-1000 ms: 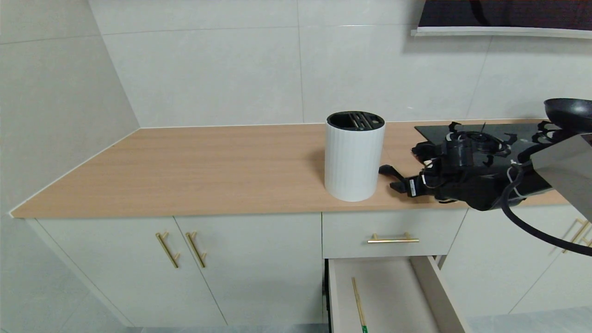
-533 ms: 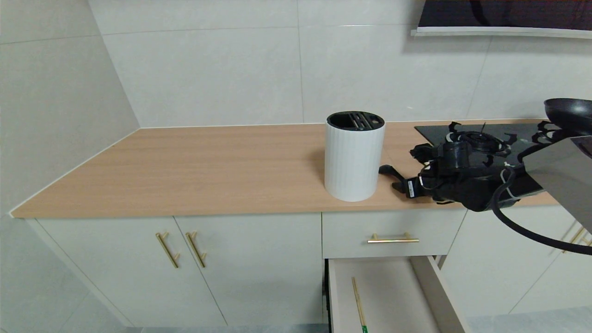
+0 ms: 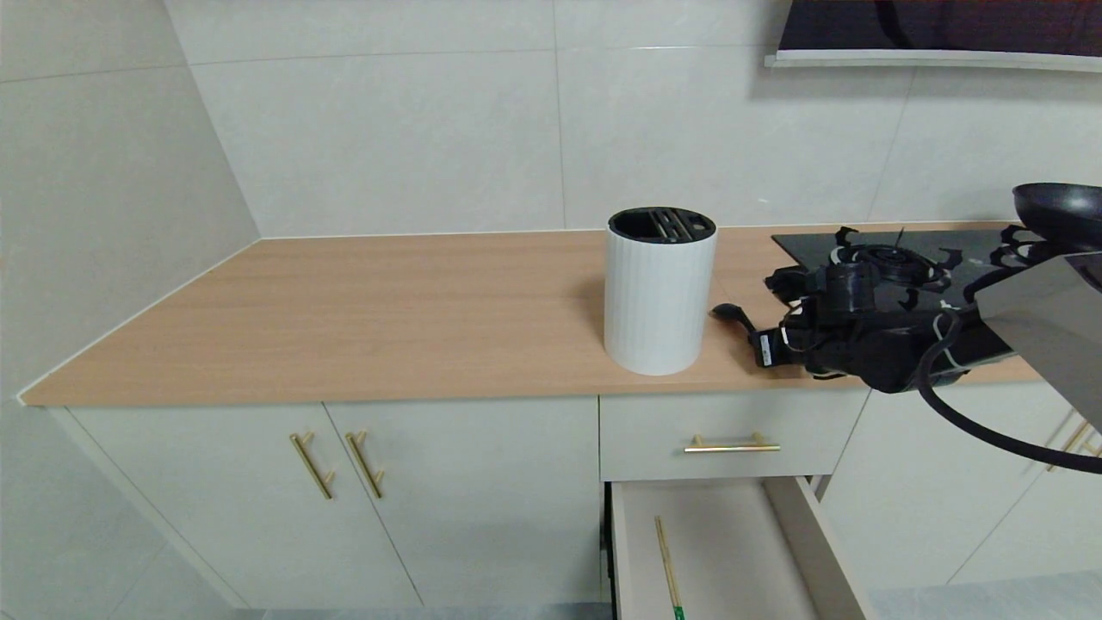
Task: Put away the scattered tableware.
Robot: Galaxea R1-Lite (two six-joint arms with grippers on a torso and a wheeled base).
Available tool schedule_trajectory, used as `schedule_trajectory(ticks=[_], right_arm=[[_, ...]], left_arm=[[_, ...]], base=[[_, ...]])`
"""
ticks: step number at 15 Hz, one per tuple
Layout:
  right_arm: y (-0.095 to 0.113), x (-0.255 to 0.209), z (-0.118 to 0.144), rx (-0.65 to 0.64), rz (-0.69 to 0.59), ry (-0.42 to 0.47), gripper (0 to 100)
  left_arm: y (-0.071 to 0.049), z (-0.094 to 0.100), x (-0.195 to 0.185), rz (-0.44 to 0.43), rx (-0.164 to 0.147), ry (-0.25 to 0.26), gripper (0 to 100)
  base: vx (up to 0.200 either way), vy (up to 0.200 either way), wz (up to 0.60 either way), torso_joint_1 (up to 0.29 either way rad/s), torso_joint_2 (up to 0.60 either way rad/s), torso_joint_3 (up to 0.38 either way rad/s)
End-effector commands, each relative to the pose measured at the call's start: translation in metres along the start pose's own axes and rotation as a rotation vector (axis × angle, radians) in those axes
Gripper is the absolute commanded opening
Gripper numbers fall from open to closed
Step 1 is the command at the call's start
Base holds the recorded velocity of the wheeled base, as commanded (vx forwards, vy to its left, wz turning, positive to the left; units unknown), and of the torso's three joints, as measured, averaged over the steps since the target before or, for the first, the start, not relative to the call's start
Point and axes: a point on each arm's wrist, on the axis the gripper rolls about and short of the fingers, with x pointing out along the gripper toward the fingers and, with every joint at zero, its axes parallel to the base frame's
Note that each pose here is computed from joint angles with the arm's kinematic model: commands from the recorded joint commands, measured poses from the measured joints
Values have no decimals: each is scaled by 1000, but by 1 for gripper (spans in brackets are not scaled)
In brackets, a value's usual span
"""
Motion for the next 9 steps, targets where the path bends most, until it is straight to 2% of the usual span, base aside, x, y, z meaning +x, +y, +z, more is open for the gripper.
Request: schedule_trajectory(ticks=[1,5,7,9], right_arm=[[0,-4,5,-1,0,-14,0],[2,-26,17,46,-21,-31,0],[12,-57,18,56,-35,-17,0],[25,-93,6,51,-15,28,0]], left_arm=[[0,0,0,0,0,2,100],[0,0,0,0,0,2,100],[0,0,0,1,0,0,100],[0,0,0,1,0,0,100]], base=[[0,0,0,0,0,0],[0,0,0,0,0,0],[0,0,0,0,0,0],[0,0,0,0,0,0]])
